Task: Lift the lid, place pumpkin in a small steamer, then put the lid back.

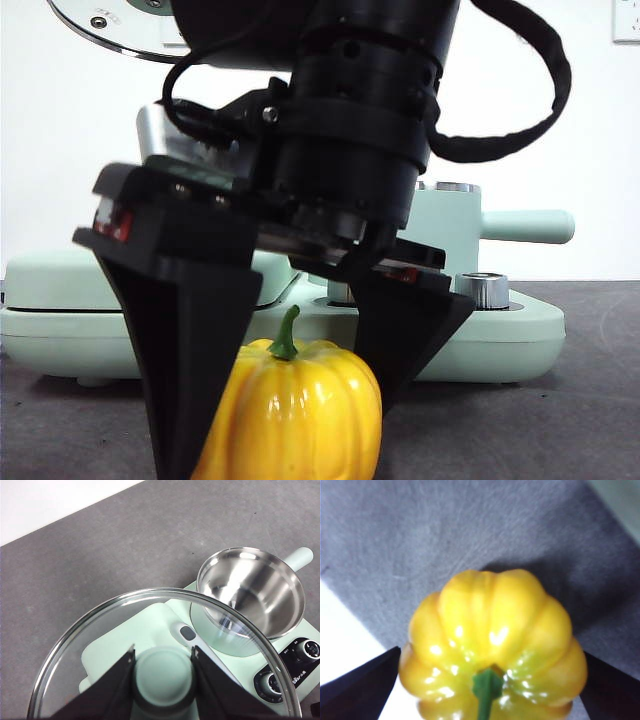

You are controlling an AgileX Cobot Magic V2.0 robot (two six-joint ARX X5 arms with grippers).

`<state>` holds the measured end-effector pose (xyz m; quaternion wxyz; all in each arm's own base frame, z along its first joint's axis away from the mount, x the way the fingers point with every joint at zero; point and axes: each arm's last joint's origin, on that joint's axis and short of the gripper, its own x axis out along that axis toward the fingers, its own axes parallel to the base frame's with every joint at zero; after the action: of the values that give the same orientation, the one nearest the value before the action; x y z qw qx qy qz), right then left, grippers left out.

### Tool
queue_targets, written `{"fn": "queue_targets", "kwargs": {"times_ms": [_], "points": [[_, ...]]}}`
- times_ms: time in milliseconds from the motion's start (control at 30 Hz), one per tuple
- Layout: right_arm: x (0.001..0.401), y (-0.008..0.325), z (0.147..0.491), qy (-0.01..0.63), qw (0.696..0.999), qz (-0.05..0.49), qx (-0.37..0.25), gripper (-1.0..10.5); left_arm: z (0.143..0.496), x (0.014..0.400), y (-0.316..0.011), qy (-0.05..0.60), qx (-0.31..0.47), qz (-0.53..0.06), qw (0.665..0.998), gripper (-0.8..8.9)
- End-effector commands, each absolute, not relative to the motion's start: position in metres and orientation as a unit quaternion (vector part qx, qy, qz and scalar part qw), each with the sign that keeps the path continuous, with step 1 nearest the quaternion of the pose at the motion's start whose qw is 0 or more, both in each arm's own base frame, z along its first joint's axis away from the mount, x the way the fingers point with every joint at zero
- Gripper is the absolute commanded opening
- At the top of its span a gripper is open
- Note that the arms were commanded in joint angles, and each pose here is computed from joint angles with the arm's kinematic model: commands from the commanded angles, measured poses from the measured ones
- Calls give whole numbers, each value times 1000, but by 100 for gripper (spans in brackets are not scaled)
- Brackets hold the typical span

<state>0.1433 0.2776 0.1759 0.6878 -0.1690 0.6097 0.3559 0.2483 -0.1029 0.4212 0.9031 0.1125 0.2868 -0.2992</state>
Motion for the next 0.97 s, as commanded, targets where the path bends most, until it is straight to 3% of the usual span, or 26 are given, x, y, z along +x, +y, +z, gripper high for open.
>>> {"fn": "queue_targets", "kwargs": {"times_ms": [33,133,267,533,667,967], "points": [[141,285,175,604,688,363,-174,415,434,246,-103,256,112,-301,912,51],[141,285,176,603,688,365,-173,334,434,246,-103,256,112,-301,912,51],[142,286,182,607,685,362,-175,325,434,246,-102,256,112,-301,912,51],[171,282,236,612,685,349,-186,326,434,248,-97,256,109,-292,915,51],[200,270,273,601,706,336,-165,326,434,249,-95,254,108,-288,917,51],[273,227,340,527,788,293,-126,328,434,253,-93,253,106,-282,919,51]]}}
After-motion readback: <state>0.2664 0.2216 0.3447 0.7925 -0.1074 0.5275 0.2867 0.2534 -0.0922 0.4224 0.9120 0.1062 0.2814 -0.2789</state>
